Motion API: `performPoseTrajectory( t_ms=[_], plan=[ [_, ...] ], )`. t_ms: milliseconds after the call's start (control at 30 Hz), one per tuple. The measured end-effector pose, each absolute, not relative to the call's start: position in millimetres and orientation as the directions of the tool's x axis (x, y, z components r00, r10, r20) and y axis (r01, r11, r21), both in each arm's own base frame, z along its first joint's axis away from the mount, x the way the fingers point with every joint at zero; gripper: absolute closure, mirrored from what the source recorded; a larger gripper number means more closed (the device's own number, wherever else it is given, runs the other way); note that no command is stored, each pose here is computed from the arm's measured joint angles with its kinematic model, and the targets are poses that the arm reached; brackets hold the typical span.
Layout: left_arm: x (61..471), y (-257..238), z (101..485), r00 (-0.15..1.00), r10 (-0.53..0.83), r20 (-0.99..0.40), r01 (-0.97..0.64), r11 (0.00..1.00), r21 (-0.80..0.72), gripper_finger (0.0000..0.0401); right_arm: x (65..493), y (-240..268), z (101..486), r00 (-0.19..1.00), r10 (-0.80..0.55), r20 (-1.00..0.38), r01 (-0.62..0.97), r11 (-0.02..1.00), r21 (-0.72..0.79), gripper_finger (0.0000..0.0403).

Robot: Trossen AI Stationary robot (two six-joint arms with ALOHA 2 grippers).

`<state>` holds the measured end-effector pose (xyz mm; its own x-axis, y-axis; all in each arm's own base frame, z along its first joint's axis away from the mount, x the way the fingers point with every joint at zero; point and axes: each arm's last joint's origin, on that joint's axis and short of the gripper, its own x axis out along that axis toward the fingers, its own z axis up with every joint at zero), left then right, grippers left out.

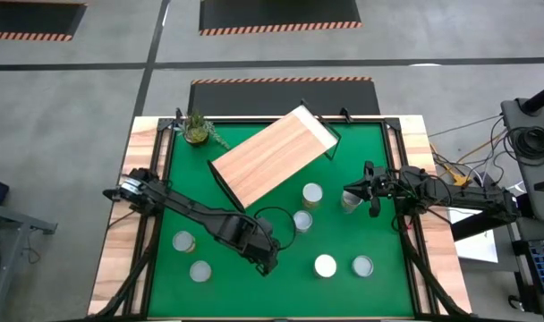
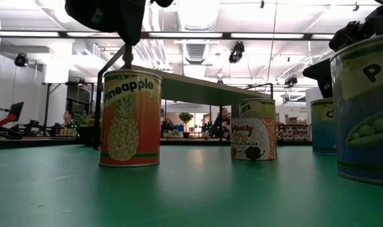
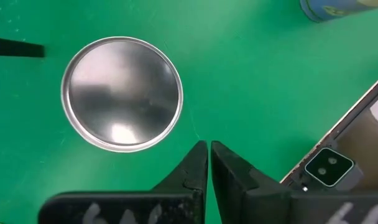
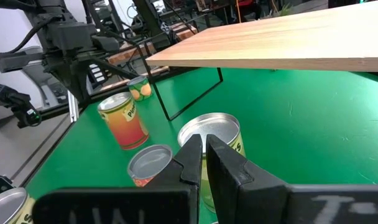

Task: Pick and place cans onto a shelf
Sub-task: Put the orange and yellow can on the shelf

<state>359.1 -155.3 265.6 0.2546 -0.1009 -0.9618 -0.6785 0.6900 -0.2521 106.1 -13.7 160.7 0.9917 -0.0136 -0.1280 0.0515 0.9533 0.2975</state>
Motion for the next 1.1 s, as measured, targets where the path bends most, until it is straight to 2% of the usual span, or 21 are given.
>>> performPoseTrajectory(
  t_ms=[100, 200, 400, 533, 667, 833, 1100],
  plan=[
    [359, -155, 265, 0.252, -0.1, -0.963, -0.679, 0.69, -0.249, 0.0372, 106, -14, 161, 0.992, -0.014, -0.128, 0.052, 0.953, 0.297, 0.039],
    [357, -155, 265, 0.233, -0.098, -0.967, -0.693, 0.681, -0.236, 0.033, 106, -14, 161, 0.992, -0.014, -0.128, 0.052, 0.953, 0.297, 0.039],
    [349, -150, 263, 0.156, -0.034, -0.987, -0.777, 0.612, -0.144, 0.0211, 106, -14, 161, 0.992, -0.014, -0.128, 0.052, 0.953, 0.298, 0.039],
    [350, -148, 263, 0.183, 0.023, -0.983, -0.804, 0.579, -0.136, 0.0132, 106, -14, 161, 0.992, -0.014, -0.128, 0.052, 0.953, 0.298, 0.039],
    [351, -148, 263, 0.197, 0.045, -0.979, -0.805, 0.578, -0.135, 0.0073, 106, -14, 161, 0.992, -0.014, -0.128, 0.051, 0.953, 0.298, 0.039],
    [352, -147, 262, 0.204, 0.077, -0.976, -0.816, 0.564, -0.126, 0.0037, 106, -14, 161, 0.992, -0.014, -0.128, 0.052, 0.953, 0.298, 0.039],
    [357, -149, 249, 0.183, 0.111, -0.977, -0.825, 0.558, -0.091, 0.0036, 106, -14, 160, 0.991, -0.014, -0.135, 0.054, 0.953, 0.299, 0.039]
  ],
)
